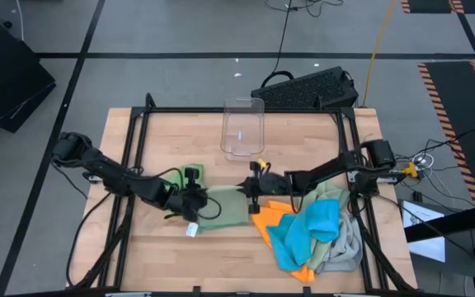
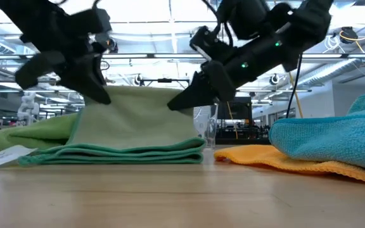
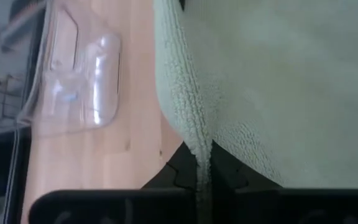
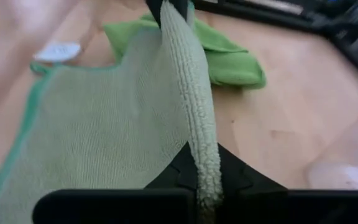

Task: Fold microfiber towels
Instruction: Fold the left light green towel

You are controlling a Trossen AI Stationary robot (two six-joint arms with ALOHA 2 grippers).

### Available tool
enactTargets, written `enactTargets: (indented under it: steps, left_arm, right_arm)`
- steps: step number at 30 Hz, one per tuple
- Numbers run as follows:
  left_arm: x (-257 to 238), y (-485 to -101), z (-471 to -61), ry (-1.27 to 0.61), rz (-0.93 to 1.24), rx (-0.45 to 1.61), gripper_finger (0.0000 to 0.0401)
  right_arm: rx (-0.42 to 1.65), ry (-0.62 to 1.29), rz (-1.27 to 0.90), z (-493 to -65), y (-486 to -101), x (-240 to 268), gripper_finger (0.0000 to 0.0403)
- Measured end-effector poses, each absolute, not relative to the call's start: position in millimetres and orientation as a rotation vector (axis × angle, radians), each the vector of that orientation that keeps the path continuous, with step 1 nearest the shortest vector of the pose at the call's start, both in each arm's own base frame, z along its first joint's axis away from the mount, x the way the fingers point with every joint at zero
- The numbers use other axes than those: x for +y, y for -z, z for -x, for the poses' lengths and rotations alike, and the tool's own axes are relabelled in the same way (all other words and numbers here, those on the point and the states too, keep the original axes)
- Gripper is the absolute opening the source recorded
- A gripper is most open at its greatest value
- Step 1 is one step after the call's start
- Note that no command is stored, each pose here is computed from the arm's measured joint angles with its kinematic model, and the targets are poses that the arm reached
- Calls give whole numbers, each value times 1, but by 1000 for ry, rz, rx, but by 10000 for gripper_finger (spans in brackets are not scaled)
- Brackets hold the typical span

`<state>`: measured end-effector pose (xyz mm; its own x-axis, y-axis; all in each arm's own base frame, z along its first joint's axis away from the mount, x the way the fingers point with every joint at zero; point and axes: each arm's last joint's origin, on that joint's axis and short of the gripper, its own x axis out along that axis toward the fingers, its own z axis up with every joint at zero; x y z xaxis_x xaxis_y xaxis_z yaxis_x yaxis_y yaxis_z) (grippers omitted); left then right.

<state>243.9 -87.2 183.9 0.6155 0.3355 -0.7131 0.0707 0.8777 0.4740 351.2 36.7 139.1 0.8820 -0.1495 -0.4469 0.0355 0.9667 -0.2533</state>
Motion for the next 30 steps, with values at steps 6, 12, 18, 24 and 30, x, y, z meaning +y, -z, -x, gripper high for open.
enactTargets:
  steps: [6,12,18,24,30]
  left_arm:
    - [-114,-184,-241,-136,-496,802,10]
    - [-133,-174,-234,-161,-547,789,17]
    - [-130,-172,-238,-216,-510,774,39]
    - [-123,-165,-228,-252,-442,888,122]
    - [-110,-156,-210,-386,-284,1077,185]
  right_arm:
    - [444,162,384,-349,-142,58,17]
    - [438,137,415,-345,-142,78,13]
    - [407,171,479,-345,-146,83,13]
    - [414,185,518,-344,-146,82,12]
    - [415,184,537,-345,-146,81,12]
